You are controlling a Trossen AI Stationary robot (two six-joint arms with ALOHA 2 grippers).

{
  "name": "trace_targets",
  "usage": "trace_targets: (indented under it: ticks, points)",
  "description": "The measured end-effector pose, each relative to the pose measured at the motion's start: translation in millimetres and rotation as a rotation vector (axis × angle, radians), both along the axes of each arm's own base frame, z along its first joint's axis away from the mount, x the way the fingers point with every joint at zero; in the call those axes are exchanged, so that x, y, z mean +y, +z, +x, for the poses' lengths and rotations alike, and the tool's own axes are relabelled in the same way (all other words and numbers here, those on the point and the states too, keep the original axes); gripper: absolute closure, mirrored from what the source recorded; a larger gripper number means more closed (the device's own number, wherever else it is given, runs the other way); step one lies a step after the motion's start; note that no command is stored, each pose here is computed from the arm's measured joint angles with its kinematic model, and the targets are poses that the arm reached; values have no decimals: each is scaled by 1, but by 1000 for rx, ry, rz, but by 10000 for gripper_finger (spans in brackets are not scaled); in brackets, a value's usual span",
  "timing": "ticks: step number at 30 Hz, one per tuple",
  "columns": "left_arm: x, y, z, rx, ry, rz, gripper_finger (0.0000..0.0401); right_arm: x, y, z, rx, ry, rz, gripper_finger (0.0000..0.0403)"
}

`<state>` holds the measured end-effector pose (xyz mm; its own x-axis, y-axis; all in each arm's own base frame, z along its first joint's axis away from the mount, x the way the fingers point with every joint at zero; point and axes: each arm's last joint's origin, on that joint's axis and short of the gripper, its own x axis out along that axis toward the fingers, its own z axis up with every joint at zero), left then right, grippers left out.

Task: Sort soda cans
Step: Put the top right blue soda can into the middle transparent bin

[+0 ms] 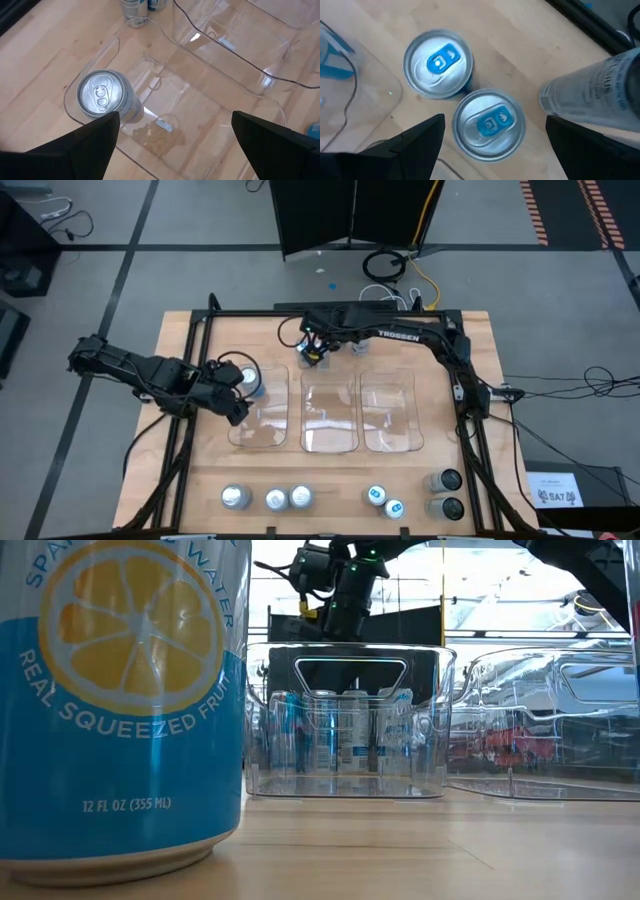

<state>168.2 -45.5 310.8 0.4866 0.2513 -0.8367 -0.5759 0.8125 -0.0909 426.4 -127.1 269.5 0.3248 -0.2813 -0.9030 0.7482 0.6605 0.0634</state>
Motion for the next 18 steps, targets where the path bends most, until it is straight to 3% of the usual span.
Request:
trace_targets:
  ticks: [5, 18]
  points:
    - [-2, 0, 0, 0, -9, 1, 8, -1, -13, 3, 41, 9, 9, 65]
    - [-2, 0, -1, -1, -11, 2, 8, -1, -14, 5, 46, 17, -40, 74]
